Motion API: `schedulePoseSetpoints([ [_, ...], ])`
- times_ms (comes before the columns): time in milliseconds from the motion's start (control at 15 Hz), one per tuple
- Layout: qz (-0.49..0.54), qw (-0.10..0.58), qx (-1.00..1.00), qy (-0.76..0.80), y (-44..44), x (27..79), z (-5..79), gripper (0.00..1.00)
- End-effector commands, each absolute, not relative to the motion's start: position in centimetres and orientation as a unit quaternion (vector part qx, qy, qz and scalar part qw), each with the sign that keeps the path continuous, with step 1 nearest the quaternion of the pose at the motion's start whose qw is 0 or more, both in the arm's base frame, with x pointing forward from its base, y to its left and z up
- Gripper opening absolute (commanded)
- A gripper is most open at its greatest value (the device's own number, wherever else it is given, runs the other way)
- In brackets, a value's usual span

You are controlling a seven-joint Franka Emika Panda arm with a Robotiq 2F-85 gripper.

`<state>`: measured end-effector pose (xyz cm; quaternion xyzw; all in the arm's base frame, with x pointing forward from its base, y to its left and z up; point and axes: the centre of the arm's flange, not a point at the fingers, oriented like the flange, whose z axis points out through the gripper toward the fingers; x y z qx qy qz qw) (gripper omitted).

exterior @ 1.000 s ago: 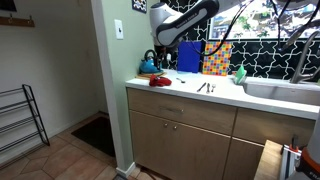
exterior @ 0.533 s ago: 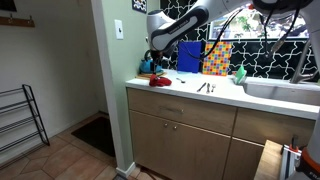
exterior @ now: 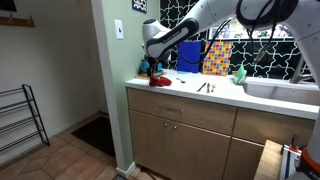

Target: Take the spoon off of the hand towel

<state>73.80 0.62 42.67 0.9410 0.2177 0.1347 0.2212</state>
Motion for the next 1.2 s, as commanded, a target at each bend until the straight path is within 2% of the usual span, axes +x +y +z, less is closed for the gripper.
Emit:
schedulePoseSetpoints([
  [0,0.141,0.228,0.939,0.217,0.7,76.0,41.7,0.80],
  [133,0.139,0.231,0.938,0.217,0.7,76.4,41.4,0.68],
  [267,0.137,0.232,0.939,0.215,0.6,76.7,41.2,0.70],
  [333,0.134,0.234,0.939,0.213,0.6,76.8,41.1,0.63],
  [400,0.135,0.236,0.939,0.213,0.5,77.0,41.0,0.64],
  [467,0.134,0.236,0.939,0.212,0.4,77.1,40.8,0.57],
  [533,0.133,0.238,0.939,0.211,0.3,77.2,40.6,0.58],
  [667,0.130,0.240,0.939,0.211,0.1,77.3,40.5,0.48],
  [733,0.128,0.242,0.939,0.211,0.1,77.3,40.3,0.49],
  [800,0.125,0.243,0.938,0.211,0.0,77.3,40.2,0.42],
  [867,0.118,0.244,0.939,0.210,0.0,77.3,40.1,0.47],
  [1133,0.095,0.250,0.941,0.205,-0.1,77.2,39.7,0.41],
])
